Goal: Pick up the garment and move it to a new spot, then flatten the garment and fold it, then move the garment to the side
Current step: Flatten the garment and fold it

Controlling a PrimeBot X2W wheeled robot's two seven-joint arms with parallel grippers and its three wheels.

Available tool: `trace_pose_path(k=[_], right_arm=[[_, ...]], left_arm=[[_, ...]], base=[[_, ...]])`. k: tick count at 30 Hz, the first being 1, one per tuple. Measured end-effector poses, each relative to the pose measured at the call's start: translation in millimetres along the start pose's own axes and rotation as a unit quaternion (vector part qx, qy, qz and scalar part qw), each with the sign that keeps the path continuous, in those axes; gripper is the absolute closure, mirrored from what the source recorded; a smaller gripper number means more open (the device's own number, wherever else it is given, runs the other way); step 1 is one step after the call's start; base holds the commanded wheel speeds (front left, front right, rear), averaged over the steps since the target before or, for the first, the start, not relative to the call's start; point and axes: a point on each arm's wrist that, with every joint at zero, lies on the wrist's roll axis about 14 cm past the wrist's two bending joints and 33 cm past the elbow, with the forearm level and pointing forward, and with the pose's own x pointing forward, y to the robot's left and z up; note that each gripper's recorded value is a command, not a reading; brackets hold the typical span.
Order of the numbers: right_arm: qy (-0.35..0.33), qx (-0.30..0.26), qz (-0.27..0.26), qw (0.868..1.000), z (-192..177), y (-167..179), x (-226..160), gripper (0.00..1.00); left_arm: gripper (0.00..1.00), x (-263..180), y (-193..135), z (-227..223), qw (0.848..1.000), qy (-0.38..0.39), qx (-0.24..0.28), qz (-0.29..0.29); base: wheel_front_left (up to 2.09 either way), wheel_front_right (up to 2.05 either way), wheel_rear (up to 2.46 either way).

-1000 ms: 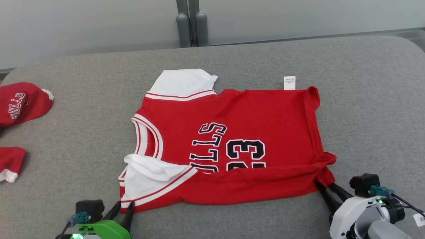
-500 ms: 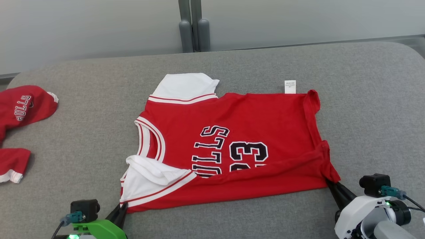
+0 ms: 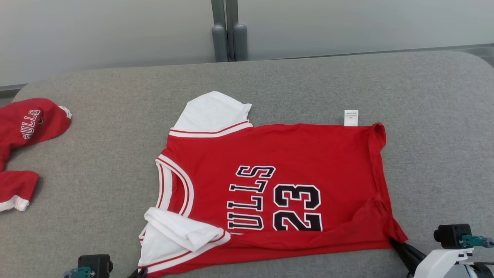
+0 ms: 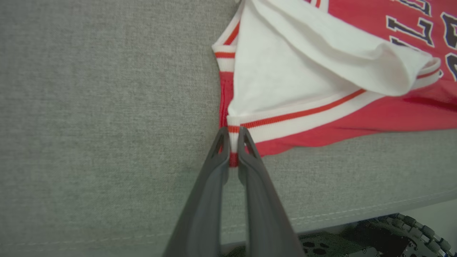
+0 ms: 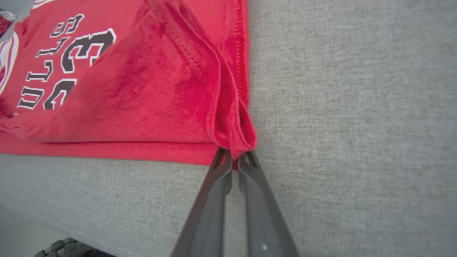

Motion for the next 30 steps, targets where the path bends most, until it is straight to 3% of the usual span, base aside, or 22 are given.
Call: trace_pose_path(k=[5,6,7,8,16,22,30], right_arm=[[0.020,0.001,-0.017,1.000,-3.2,-12.9,-6.0,1.00],[0.023,0.005,-0.019,1.000,-4.1,-14.5,-6.7,0.84],[0.027,0.009,-0.022,0.999,-5.3,-15.6,-7.3,0.04],[0.030,0.012,-0.024,0.999,-6.1,-16.2,-7.8,0.00],[0.014,0.000,-0.049,0.999,9.9,-34.1,-16.9,0.00],[-0.087,-0.054,-0.074,0.992,73.9,-52.0,-18.8,0.00],[-0.195,-0.080,-0.062,0.976,156.4,-34.3,11.9,0.00]], left_arm=[[1.00,-4.8,-0.7,-9.0,1.000,0.027,-0.005,0.002],[1.00,-5.1,-1.2,-8.8,1.000,0.029,-0.005,0.002],[0.16,-5.5,-1.5,-10.5,0.999,0.036,-0.006,0.002],[0.00,-6.2,-1.4,-12.0,0.999,0.041,-0.006,0.002],[0.00,-8.9,2.6,4.0,0.999,0.025,0.020,0.007],[0.00,0.4,-4.0,97.4,0.993,-0.094,0.073,-0.005],[0.00,36.3,-23.4,191.9,0.979,-0.141,0.138,-0.047]], base=[[0.00,0.00,0.00],[0.00,0.00,0.00],[0.00,0.00,0.00],[0.00,0.00,0.00],[0.00,0.00,0.00],[0.00,0.00,0.00],[0.00,0.00,0.00]])
